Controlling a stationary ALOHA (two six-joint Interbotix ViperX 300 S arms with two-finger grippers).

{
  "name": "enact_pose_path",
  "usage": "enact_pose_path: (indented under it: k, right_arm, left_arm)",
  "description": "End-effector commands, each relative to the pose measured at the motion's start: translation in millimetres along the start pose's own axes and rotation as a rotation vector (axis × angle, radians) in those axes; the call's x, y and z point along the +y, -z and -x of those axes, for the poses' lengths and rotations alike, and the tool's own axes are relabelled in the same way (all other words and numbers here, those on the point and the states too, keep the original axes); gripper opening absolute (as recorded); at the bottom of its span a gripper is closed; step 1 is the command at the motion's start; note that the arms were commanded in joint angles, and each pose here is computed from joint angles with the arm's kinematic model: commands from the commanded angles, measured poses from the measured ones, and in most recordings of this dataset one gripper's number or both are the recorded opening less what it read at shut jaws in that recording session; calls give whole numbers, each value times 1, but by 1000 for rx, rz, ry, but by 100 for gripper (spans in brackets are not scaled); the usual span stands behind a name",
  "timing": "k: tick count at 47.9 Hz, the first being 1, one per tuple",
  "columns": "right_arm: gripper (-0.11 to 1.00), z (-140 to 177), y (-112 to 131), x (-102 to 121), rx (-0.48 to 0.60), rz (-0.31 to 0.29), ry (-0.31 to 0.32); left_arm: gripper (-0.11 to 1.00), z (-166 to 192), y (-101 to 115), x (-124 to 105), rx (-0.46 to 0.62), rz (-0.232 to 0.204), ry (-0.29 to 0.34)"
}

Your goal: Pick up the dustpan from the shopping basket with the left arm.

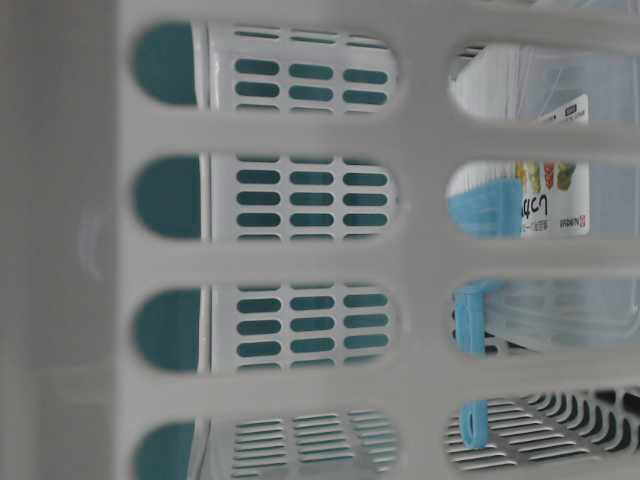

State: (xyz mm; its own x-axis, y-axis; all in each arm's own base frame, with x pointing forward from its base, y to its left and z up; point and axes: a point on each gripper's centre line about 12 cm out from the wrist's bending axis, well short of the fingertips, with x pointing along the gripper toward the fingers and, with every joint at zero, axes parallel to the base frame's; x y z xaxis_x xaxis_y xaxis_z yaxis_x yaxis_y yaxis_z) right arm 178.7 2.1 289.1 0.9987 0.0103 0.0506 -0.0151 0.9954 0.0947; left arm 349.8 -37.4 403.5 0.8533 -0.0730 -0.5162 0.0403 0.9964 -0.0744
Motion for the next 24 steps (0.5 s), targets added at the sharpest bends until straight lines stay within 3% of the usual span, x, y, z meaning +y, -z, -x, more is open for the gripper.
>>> enact_pose_path:
  k: [1,24]
  right_arm:
    - [77,-1,-3,0,-8,-5,-2]
    - [77,-1,-3,0,-9,-5,0]
  left_arm:
    - [28,12,-8,-1,-56,-2,8]
    - [28,10,-6,-1,-49,-2,7]
